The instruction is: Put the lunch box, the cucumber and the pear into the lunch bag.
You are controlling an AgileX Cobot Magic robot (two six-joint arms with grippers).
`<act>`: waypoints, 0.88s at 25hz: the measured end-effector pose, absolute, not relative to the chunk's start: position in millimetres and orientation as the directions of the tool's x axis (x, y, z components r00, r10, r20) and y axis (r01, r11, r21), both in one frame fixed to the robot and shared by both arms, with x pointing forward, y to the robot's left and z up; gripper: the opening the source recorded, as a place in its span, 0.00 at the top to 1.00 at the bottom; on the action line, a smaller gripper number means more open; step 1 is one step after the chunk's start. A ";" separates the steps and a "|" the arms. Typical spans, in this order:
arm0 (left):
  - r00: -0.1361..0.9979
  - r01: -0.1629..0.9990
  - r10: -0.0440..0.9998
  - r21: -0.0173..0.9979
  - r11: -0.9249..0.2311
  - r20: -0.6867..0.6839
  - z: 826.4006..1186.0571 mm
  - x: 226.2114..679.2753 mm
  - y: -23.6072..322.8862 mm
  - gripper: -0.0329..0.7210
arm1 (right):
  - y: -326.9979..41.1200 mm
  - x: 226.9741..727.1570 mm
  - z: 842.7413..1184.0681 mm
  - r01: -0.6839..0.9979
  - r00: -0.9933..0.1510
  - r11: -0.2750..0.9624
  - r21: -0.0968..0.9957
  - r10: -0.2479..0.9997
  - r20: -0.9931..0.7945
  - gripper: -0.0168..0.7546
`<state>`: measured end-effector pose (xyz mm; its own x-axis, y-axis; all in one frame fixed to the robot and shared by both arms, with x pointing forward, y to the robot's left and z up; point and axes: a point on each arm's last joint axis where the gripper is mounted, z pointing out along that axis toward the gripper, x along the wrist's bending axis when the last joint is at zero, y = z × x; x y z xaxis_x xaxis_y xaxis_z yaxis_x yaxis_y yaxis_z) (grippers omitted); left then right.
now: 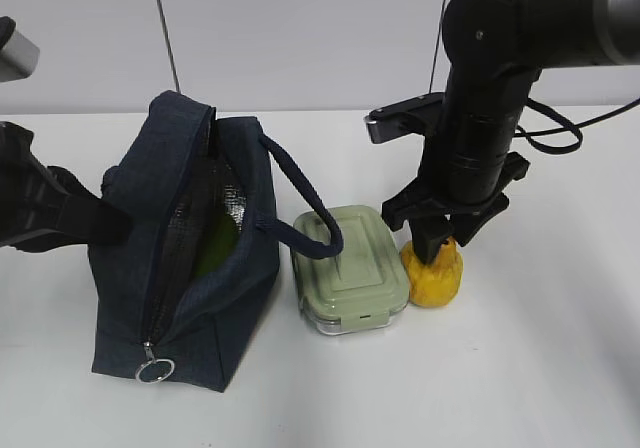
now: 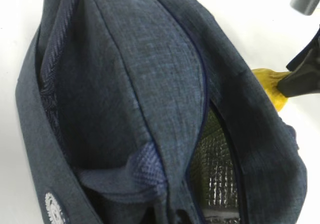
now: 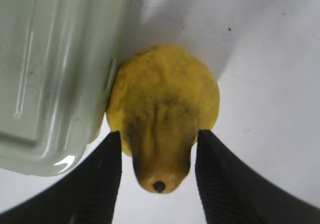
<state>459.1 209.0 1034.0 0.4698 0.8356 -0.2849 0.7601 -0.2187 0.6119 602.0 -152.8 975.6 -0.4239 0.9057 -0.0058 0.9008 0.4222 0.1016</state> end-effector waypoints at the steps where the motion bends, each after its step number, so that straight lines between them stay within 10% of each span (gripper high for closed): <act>1: 0.470 0.760 0.836 0.612 -0.219 -0.285 1034.0 459.0 209.0 0.95 | -152.7 602.3 973.8 0.901 -0.424 0.422 0.096 0.906 -0.005 0.49; 6: 0.469 0.760 0.836 0.613 -0.218 -0.284 1034.0 459.1 209.0 0.95 | -152.1 602.6 968.3 0.903 -0.423 0.422 0.078 0.906 0.001 0.75; 12: 0.469 0.760 0.836 0.613 -0.218 -0.284 1034.0 459.1 209.0 0.95 | -154.2 599.7 985.0 0.897 -0.428 0.426 0.114 0.904 -0.012 0.77; 22: 0.469 0.760 0.836 0.613 -0.218 -0.284 1034.0 459.1 209.0 0.95 | -133.2 571.8 1131.9 0.730 -0.562 0.419 0.540 0.818 0.125 0.78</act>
<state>459.1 209.0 1034.0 0.4695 0.8358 -0.2845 0.7597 -0.2182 0.6126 571.8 -133.2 1131.9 -0.5616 0.8179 0.1251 0.7303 0.4189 0.5396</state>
